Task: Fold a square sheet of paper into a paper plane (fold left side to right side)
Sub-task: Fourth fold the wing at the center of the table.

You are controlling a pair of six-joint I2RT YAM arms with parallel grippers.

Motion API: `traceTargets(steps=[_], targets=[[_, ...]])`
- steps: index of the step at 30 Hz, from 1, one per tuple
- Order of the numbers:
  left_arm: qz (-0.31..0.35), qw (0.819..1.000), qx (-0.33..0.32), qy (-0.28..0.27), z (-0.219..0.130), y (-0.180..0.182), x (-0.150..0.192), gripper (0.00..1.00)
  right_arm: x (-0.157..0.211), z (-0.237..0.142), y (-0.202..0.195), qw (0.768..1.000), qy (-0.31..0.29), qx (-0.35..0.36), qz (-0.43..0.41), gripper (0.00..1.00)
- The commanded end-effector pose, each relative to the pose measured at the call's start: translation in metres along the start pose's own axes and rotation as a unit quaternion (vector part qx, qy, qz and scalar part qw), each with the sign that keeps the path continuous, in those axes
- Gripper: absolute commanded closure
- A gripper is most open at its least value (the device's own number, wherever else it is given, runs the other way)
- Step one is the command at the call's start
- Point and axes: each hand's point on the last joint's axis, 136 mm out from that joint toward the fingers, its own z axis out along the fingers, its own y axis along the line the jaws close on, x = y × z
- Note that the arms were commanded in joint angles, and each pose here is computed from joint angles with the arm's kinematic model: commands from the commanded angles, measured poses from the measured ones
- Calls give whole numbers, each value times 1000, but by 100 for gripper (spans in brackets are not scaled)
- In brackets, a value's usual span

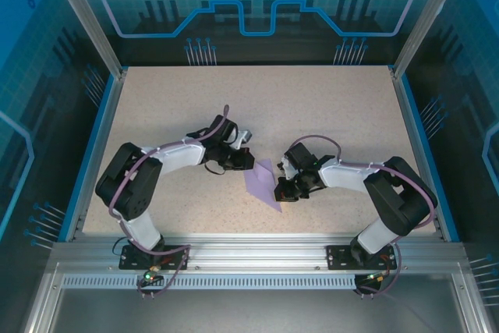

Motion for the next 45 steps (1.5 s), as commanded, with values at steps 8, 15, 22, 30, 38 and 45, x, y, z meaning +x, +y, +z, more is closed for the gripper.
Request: traceTargets(steps=[8, 15, 22, 30, 38, 45], targets=[[21, 998, 19, 58, 40, -8, 19, 90, 50, 14, -62, 988, 78, 128, 40, 100], [21, 998, -19, 59, 47, 10, 19, 90, 50, 15, -63, 988, 79, 129, 39, 100], [12, 997, -48, 50, 48, 24, 13, 90, 53, 15, -65, 987, 84, 132, 40, 100], [4, 996, -75, 45, 40, 41, 9, 90, 55, 15, -66, 986, 87, 133, 39, 100], [-4, 995, -89, 32, 32, 54, -4, 90, 54, 15, -64, 987, 89, 129, 37, 100], [-14, 995, -96, 23, 27, 66, -16, 90, 56, 16, -62, 987, 92, 129, 36, 100]])
